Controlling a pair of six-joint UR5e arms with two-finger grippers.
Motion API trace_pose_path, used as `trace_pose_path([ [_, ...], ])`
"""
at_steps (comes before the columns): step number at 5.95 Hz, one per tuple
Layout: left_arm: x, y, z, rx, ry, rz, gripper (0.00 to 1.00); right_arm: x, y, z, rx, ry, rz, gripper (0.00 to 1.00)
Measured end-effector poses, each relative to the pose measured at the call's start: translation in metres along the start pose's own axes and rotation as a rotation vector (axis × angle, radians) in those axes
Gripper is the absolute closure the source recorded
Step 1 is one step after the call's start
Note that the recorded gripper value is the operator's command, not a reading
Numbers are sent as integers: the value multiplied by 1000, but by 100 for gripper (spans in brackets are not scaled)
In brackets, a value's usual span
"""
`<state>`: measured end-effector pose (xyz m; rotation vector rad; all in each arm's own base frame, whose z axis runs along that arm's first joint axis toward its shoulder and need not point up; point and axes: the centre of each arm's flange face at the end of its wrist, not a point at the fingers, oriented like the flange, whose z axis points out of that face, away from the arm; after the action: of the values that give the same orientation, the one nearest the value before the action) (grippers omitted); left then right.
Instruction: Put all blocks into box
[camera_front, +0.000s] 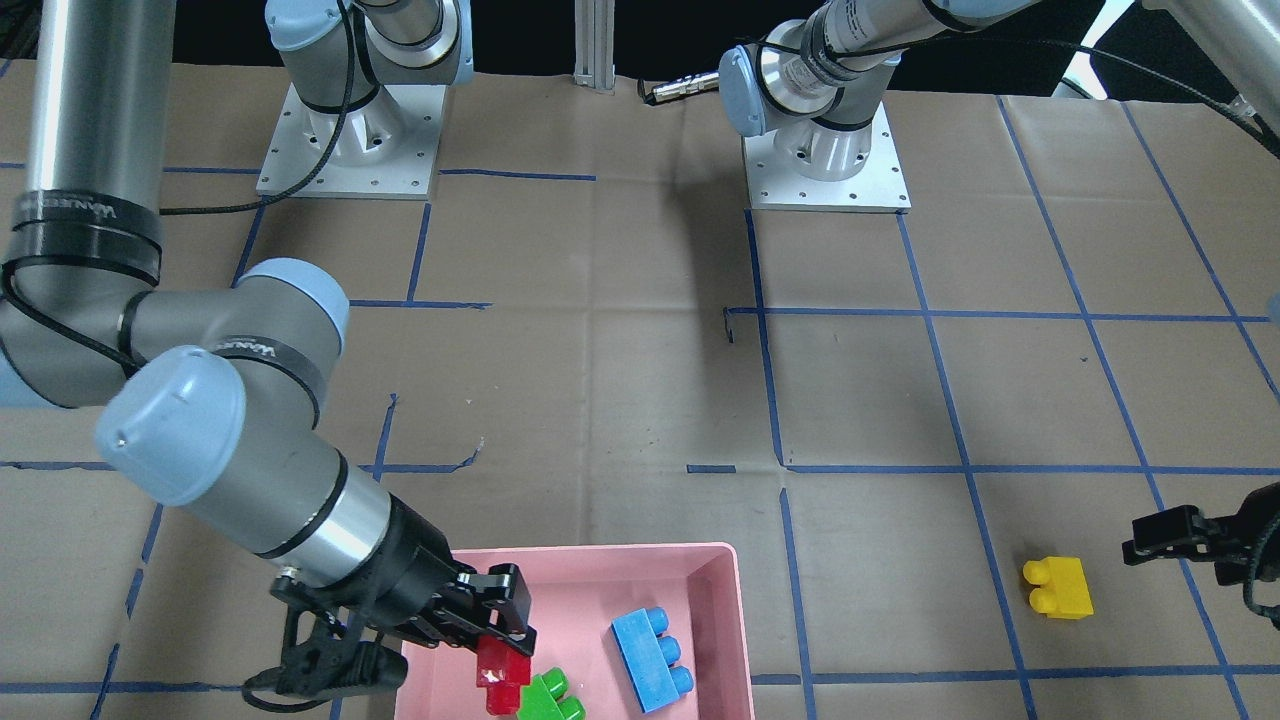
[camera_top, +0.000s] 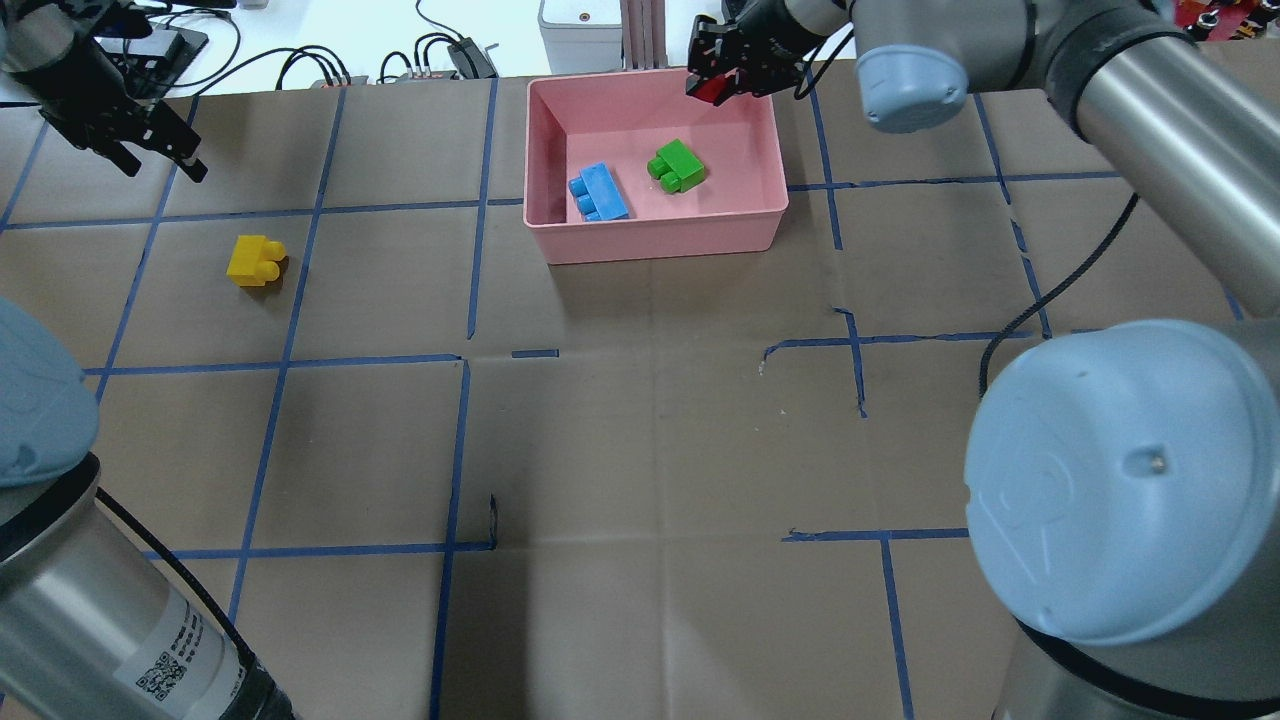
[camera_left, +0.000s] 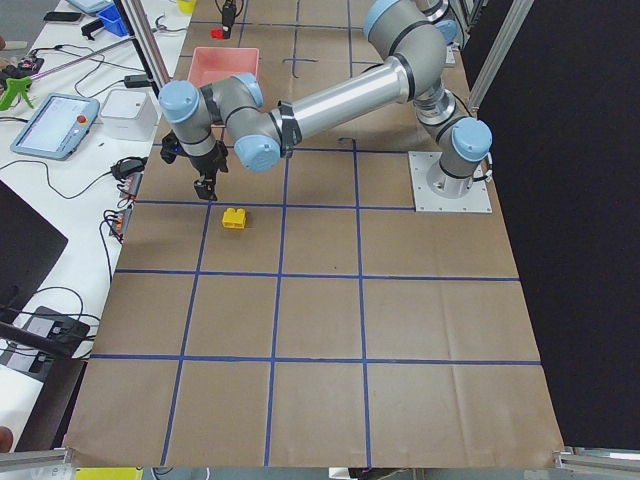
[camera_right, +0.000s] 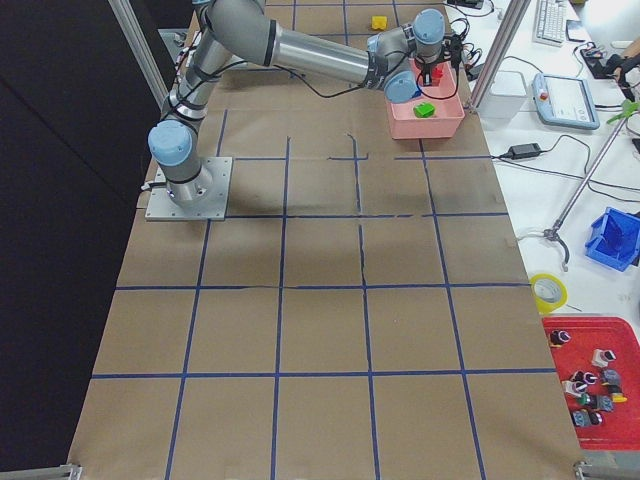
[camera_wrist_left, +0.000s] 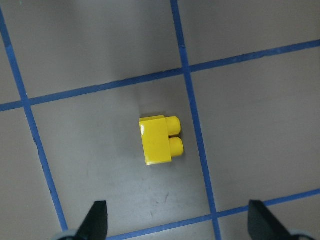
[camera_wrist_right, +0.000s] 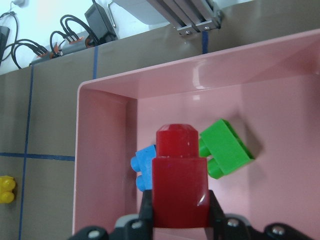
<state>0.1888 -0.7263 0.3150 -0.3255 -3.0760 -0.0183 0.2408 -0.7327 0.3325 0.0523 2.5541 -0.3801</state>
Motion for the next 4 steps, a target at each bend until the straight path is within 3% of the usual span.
trace_pose_path([
  [2,4,1,79,10,-1,-3,0,-8,7,22,-7,-12,7,0],
  [4,10,11,121,18,-11,2,0,-13,10,15,-15,-8,5,0],
])
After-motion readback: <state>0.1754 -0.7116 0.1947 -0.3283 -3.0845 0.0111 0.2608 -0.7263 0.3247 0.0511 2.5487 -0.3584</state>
